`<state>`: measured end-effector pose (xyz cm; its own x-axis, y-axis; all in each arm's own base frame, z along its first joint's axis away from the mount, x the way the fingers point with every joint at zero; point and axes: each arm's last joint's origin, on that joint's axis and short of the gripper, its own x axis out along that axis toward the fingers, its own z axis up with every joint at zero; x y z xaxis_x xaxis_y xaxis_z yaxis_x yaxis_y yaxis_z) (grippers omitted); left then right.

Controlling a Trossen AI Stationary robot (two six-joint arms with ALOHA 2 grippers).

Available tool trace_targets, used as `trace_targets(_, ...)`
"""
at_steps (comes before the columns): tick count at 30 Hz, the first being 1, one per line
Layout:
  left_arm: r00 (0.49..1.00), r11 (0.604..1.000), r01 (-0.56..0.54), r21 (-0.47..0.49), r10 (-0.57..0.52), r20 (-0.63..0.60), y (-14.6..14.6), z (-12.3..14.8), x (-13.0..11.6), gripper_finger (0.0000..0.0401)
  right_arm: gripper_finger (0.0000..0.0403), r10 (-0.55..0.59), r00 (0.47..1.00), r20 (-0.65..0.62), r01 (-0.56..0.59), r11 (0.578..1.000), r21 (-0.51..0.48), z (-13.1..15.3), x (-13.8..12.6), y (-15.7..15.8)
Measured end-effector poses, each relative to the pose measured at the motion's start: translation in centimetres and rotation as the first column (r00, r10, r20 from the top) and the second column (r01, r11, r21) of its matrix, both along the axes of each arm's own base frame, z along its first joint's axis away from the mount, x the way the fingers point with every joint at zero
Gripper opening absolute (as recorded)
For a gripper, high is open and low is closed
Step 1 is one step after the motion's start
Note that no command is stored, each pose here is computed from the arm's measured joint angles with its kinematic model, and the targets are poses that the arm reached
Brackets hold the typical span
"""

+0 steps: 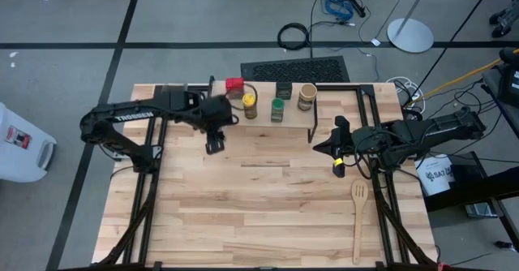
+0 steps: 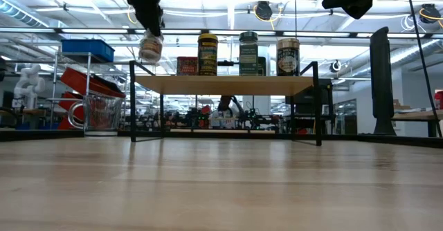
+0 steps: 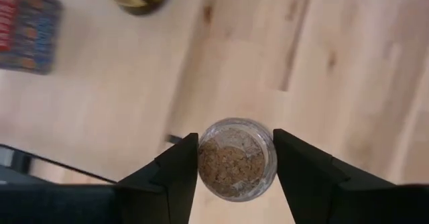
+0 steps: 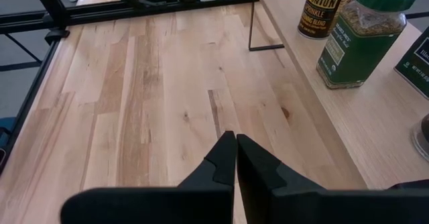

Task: Shelf spices
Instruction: Remove the brown seasoning bottle from the shelf

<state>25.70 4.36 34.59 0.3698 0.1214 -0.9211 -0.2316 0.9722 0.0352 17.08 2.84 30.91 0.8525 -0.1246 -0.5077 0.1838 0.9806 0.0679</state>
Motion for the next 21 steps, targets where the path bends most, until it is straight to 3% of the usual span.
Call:
trace_targets(11, 0.999, 1.0, 0.001, -0.011, -0.001, 0.035, -6.1, -0.9, 0.6, 0.0191, 0.0, 0.0, 1.0, 0.001, 0.0, 1.0, 0.0, 0.0, 0.0, 0.0)
trace_targets(21, 0.995, 1.0, -0.008, -0.025, 0.011, 0.099, -10.0, -5.4, 1.1, 0.0191, 0.0, 0.002, 1.0, 0.007, -0.002, 1.0, -0.001, 0.1, 0.0, 0.0)
